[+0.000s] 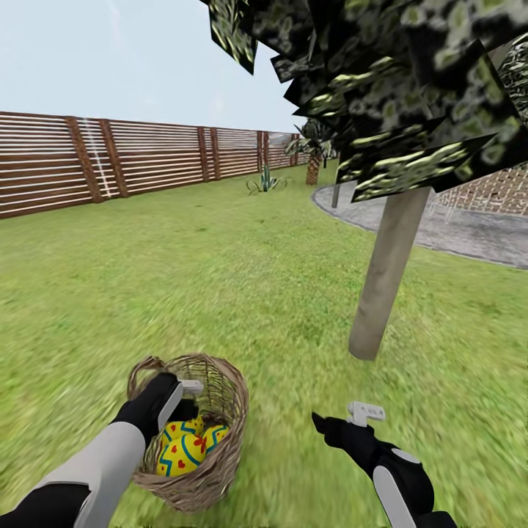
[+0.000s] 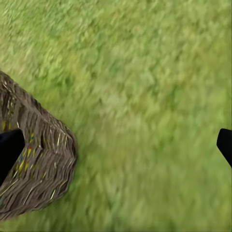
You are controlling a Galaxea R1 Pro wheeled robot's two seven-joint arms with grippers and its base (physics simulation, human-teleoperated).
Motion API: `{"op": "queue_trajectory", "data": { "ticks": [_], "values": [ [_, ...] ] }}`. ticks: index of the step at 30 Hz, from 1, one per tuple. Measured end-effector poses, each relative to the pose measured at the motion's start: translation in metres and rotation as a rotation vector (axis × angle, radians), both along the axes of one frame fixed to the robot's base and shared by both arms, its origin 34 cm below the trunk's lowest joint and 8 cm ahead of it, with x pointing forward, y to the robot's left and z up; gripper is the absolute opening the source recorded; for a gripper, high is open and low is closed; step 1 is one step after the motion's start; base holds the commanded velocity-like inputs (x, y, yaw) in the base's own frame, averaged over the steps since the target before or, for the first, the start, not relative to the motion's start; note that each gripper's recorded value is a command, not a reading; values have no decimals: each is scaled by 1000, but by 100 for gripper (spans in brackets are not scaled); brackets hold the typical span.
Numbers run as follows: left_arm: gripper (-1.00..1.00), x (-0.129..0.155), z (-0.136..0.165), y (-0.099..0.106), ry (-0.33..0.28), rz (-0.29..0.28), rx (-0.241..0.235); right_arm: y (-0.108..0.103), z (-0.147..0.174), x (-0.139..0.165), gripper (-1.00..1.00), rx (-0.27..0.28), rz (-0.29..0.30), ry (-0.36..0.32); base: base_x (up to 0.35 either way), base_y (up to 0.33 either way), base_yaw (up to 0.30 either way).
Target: Take the three Easter eggs out of the wicker basket on the lawn in the garden, then place them on the lawn next to a single tree (choose any tree) so that all three eggs are next to the same tree and none are left in the basket.
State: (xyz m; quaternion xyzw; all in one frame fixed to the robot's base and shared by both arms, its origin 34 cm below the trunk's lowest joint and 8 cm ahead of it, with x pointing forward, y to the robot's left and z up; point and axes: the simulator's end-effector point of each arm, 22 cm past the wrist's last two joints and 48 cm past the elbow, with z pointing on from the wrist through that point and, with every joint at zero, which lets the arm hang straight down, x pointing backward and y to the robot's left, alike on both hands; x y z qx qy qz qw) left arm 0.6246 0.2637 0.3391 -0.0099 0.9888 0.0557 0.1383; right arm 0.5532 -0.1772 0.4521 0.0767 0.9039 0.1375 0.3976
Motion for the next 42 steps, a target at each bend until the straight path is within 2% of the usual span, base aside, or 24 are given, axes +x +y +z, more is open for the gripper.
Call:
{"op": "queue_trajectory", "data": {
  "ticks": [32,42],
  "values": [
    [100,-12,-71,-3,62,-2,-11,-4,-64,-10,100,-7,-1,123,0,0,0],
    [100,-13,-73,-3,65,-2,-11,-4,-66,-10,100,-8,-1,127,0,0,0]
  ]
}}
